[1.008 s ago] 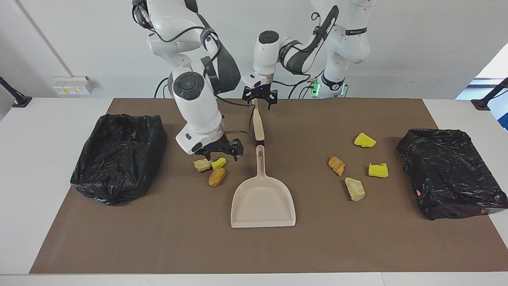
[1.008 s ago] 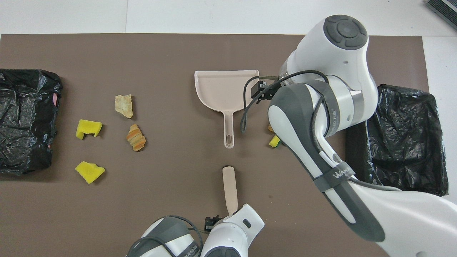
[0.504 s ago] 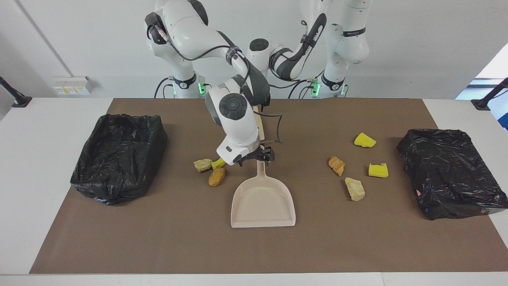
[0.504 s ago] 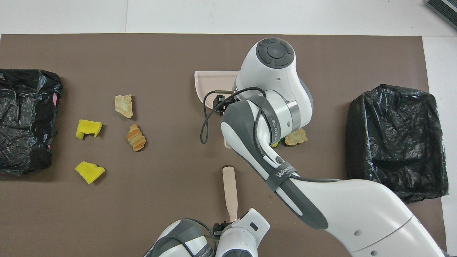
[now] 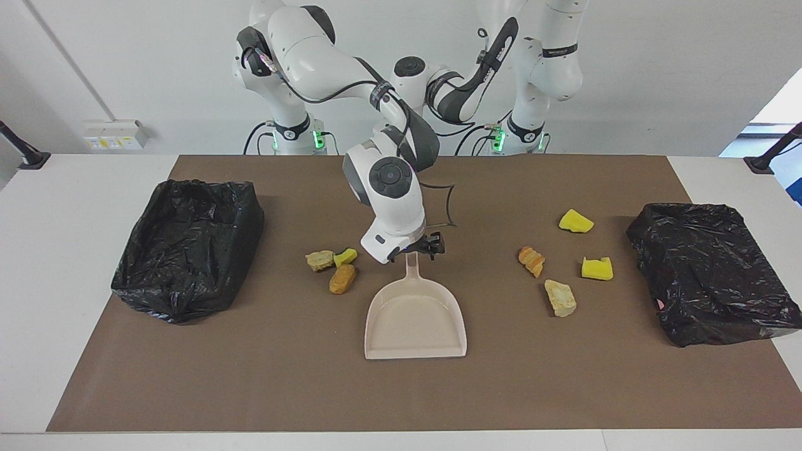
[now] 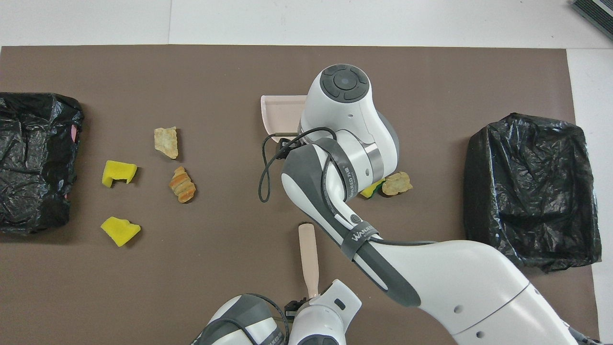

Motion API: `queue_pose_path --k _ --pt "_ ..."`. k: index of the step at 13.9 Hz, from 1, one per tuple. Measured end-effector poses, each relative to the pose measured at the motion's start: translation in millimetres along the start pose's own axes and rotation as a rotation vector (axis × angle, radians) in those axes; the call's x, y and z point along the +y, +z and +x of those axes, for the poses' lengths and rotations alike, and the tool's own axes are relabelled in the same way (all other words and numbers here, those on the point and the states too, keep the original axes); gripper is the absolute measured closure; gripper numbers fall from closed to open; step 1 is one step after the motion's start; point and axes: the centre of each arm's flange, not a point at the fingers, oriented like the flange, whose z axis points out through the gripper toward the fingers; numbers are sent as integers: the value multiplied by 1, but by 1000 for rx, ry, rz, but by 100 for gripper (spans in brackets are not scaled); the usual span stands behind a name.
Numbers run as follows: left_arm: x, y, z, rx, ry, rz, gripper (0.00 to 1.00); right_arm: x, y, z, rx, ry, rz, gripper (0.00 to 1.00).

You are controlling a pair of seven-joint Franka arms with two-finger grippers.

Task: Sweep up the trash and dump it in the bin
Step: 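Grasp the dustpan handle with the right gripper while the left gripper grasps the brush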

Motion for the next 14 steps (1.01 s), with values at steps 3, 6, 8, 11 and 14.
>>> queue_pose_path --k 3,6,8,11,14 --pt "-2 1 0 -8 -6 13 51 -4 13 -7 -20 -11 -18 4" --pt "-5 -1 0 -16 -11 25 54 -10 21 -12 -31 -22 -27 15" --pt "-6 -4 0 -19 -13 29 62 -8 24 -12 -36 -20 -32 43" --pt "-7 -6 -1 -26 -15 39 74 -7 24 -12 -37 -19 -34 69" --pt "-12 -10 4 -42 -28 64 74 -5 24 -11 -36 -18 -38 69"
